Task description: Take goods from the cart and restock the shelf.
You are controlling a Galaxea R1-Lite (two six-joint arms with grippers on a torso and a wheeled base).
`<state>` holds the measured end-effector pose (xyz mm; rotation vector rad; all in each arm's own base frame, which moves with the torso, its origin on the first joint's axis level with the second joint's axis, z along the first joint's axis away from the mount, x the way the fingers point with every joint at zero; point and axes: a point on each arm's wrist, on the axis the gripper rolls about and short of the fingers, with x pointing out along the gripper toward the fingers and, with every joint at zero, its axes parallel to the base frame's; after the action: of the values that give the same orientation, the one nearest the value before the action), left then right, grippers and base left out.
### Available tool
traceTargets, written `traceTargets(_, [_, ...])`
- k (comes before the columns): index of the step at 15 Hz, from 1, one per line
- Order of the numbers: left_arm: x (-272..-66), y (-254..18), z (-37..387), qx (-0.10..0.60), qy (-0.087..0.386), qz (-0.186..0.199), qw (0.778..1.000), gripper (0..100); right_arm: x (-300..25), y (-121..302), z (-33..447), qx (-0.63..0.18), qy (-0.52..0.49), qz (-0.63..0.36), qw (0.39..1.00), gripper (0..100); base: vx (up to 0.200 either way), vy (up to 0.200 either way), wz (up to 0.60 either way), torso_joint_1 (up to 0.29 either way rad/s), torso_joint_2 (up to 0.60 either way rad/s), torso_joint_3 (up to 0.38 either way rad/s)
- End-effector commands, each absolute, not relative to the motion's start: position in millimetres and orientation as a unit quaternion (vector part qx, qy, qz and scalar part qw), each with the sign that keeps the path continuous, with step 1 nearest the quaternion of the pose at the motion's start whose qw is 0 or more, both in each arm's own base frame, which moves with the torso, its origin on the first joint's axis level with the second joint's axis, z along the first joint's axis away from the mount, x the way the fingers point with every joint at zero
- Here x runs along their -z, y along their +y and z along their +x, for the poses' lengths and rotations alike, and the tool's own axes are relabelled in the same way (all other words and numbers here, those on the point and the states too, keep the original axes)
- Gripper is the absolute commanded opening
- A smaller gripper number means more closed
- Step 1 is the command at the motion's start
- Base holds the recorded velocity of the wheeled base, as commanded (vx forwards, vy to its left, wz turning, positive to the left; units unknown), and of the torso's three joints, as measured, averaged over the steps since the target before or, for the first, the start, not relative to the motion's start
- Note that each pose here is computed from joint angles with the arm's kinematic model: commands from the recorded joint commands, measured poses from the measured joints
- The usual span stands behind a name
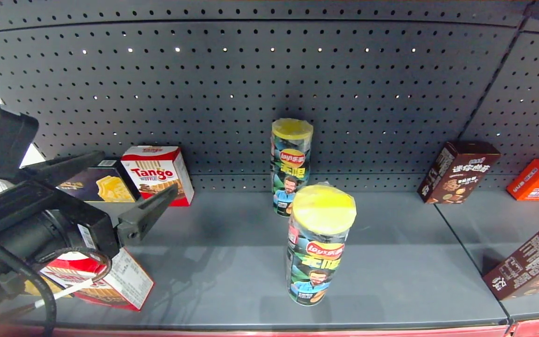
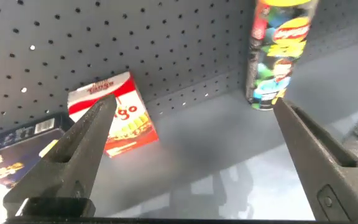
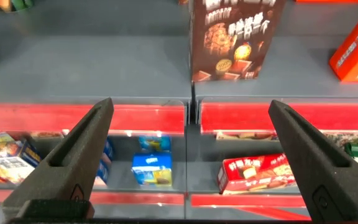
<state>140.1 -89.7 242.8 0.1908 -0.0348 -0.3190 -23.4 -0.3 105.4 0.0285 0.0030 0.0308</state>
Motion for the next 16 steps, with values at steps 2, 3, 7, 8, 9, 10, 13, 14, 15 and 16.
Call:
traceTargets(2, [-242.6,-87.6,137.8,0.160,-0.024,0.092,0.983,100,-213.9,5.7,30.8,-0.112,0.061,-0.038,0.991,100,0.000,0.000,0.00,0.000,0.00,0.000])
traceTargets(3, [-243.1,-87.9,138.0,0.162,-0.027,0.091,0.982,100,-220.5,8.9,44.8,-0.139,0.076,-0.056,0.986,100,0.000,0.000,0.00,0.000,0.00,0.000])
traceTargets(7, [-241.7,-87.8,138.3,0.162,-0.026,0.091,0.982,100,-229.4,42.8,101.8,-0.248,0.120,-0.093,0.957,100,0.000,0.000,0.00,0.000,0.00,0.000])
traceTargets(8, [-242.1,-87.8,138.2,0.163,-0.029,0.090,0.982,100,-223.5,54.1,113.5,-0.263,0.134,-0.100,0.950,100,0.000,0.000,0.00,0.000,0.00,0.000])
traceTargets(9, [-241.8,-88.0,138.5,0.163,-0.028,0.090,0.982,100,-219.2,61.8,120.2,-0.275,0.143,-0.104,0.945,100,0.000,0.000,0.00,0.000,0.00,0.000])
traceTargets(10, [-241.0,-89.4,140.0,0.170,-0.026,0.091,0.981,100,-211.2,73.9,130.7,-0.293,0.160,-0.111,0.936,100,0.000,0.000,0.00,0.000,0.00,0.000])
traceTargets(13, [-239.4,-90.7,144.1,0.169,-0.022,0.094,0.981,100,-201.9,96.9,149.4,-0.323,0.184,-0.122,0.920,100,0.000,0.000,0.00,0.000,0.00,0.000])
traceTargets(14, [-239.3,-91.0,144.4,0.170,-0.022,0.094,0.981,100,-201.7,100.4,151.7,-0.327,0.187,-0.124,0.918,100,0.000,0.000,0.00,0.000,0.00,0.000])
traceTargets(15, [-240.0,-91.6,145.2,0.169,-0.026,0.092,0.981,100,-199.2,110.8,157.1,-0.340,0.196,-0.130,0.911,100,0.000,0.000,0.00,0.000,0.00,0.000])
traceTargets(16, [-240.3,-91.8,146.0,0.168,-0.027,0.092,0.981,100,-197.1,114.1,158.8,-0.342,0.201,-0.133,0.908,100,0.000,0.000,0.00,0.000,0.00,0.000])
